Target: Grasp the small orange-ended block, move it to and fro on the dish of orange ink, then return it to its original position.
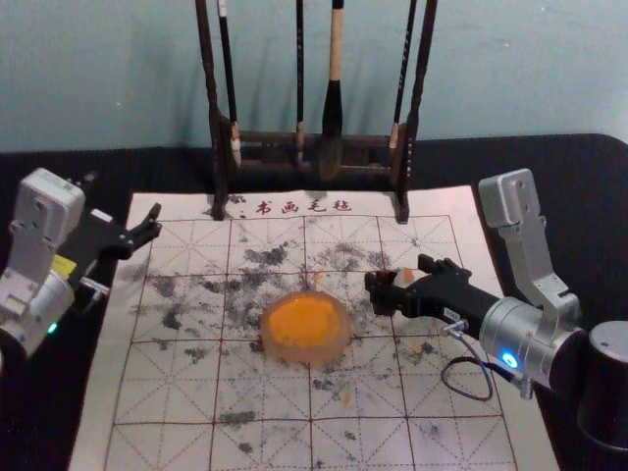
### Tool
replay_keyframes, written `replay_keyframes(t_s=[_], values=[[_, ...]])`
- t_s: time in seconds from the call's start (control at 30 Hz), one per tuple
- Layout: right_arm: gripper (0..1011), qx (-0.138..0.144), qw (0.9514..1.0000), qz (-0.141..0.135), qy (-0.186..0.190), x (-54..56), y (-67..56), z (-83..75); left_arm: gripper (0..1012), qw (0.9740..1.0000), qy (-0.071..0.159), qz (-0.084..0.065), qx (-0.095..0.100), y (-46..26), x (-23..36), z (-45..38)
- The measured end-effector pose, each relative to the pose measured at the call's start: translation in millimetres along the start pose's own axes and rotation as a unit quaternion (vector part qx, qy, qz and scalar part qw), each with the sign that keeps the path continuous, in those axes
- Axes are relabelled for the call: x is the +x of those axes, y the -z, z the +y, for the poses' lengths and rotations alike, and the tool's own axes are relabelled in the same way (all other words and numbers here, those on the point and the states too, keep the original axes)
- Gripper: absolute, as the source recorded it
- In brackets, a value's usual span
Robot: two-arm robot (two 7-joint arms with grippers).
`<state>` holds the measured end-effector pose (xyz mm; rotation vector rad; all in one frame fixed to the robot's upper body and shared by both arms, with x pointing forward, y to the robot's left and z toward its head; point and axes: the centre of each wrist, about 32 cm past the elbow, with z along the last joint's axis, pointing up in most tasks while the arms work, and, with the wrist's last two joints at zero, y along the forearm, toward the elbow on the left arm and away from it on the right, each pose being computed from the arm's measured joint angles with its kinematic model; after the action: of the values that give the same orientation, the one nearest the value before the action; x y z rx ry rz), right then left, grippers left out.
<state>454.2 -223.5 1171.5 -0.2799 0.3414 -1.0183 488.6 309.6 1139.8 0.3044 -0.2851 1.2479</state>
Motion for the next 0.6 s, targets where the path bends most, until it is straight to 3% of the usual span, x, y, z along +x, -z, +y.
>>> replay_keyframes(t_s=[0.17, 0.33, 0.6], values=[[969, 0.0, 1.0, 0.0, 0.0, 0.0, 0.1, 0.0, 1001, 1.0, 0.0, 0.0, 0.0, 0.0, 0.0, 0.0], [869, 0.0, 1.0, 0.0, 0.0, -0.1, 0.2, 0.0, 1001, 1.0, 0.0, 0.0, 0.0, 0.0, 0.0, 0.0], [618, 0.001, 1.0, -0.001, 0.0, -0.1, 0.4, 0.0, 1001, 1.0, 0.0, 0.0, 0.0, 0.0, 0.0, 0.0]])
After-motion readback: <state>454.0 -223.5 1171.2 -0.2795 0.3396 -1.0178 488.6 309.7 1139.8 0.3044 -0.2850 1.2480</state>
